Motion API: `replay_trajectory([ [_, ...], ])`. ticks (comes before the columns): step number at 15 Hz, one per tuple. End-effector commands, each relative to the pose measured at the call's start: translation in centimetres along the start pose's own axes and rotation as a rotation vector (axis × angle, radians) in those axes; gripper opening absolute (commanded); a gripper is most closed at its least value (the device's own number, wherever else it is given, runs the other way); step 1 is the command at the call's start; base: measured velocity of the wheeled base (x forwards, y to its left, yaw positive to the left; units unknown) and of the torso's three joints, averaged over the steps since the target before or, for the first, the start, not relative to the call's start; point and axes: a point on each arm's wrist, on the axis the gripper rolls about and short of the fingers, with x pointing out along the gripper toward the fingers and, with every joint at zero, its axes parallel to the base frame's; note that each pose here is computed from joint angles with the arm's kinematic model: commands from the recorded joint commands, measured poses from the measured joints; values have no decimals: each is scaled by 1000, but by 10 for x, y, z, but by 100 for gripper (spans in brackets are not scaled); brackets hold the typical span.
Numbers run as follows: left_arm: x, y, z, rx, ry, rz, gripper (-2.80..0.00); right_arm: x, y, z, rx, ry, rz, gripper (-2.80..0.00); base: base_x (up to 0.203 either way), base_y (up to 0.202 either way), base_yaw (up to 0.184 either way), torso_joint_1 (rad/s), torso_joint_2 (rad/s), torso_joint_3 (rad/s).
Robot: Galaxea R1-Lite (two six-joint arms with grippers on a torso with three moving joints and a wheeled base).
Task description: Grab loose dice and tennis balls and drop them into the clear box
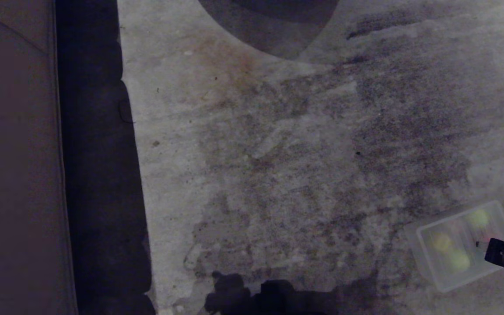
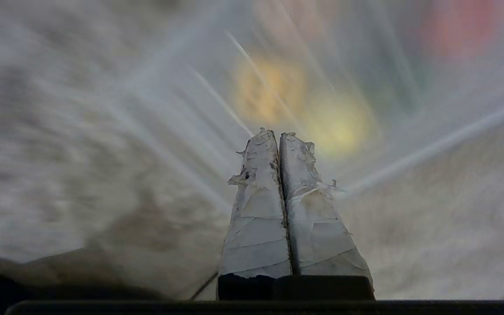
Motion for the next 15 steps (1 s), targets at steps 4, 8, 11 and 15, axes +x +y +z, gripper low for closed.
replay_trajectory([
  [4, 0, 0, 0, -1, -1, 1, -280, -89, 55, 44, -162, -255, 55, -280, 0, 0, 0, 0, 0, 0],
  [8, 0, 0, 0, -2, -1, 0, -280, -131, 84, 42, -222, -330, 85, -280, 0, 0, 0, 0, 0, 0],
  [11, 0, 0, 0, -1, -1, 0, -280, -164, 114, 18, -263, -312, 161, -280, 0, 0, 0, 0, 0, 0],
  [15, 0, 0, 0, -2, -1, 1, -280, -215, 133, -33, -300, -311, 198, -280, 0, 0, 0, 0, 0, 0],
])
